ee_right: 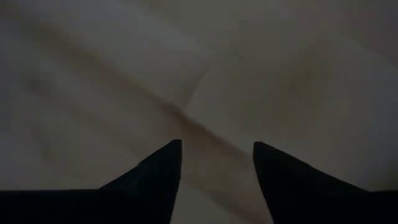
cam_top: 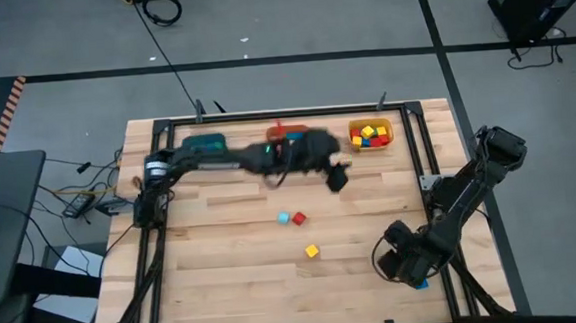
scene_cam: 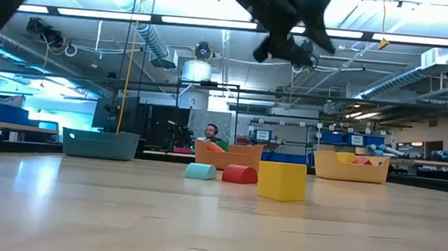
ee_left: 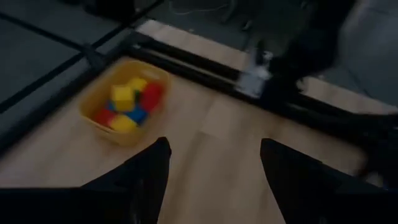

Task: Sort blocks by size
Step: Put the blue half-circle block into the blue bin

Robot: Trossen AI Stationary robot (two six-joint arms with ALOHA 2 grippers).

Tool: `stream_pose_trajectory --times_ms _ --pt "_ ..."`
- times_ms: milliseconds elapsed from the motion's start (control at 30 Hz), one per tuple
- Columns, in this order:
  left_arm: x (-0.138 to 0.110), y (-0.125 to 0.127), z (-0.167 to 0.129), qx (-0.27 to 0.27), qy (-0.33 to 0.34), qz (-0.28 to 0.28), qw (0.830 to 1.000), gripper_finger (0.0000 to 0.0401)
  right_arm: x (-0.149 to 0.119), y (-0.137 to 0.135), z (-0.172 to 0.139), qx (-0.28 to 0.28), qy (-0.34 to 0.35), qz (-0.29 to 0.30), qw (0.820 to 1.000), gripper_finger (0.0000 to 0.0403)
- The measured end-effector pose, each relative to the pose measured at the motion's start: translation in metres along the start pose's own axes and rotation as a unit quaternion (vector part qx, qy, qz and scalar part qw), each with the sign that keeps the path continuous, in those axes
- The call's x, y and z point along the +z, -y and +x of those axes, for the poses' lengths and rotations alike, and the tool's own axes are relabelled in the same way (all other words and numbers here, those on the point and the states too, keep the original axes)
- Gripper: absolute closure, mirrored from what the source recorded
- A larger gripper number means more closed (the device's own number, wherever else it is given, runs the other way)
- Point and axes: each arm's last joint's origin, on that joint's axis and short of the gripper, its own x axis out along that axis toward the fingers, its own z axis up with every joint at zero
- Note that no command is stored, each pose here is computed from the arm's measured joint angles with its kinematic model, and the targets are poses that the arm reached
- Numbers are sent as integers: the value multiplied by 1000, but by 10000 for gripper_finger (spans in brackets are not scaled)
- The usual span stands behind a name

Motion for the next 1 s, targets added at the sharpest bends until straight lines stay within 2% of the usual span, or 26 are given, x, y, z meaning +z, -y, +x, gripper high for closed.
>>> stream_pose_trajectory --times_ms 100,200,300,400,567,700,833,1000 --pt "-25 22 -22 6 1 -13 1000 142 -5 -3 -6 3 -24 -95 995 158" --pt "-44 38 -49 37 11 -29 999 142 -9 -4 -8 10 -57 -199 978 129" --pt "-63 53 -79 54 25 -57 997 142 -19 -6 -9 37 -92 -300 949 106" --pt "-94 65 -103 38 18 -53 998 142 -31 -6 -11 65 -110 -385 914 93" --pt "-139 74 -144 -32 41 -110 993 142 -44 -1 -13 79 -112 -440 888 95" --pt "-171 73 -165 -73 40 -119 989 142 -53 3 -14 87 -113 -473 869 104" --pt "-190 70 -173 -79 17 -149 986 142 -64 6 -5 75 -116 -519 844 107" --pt "-195 71 -174 -101 -11 -152 983 142 -71 5 19 17 -133 -531 837 107"
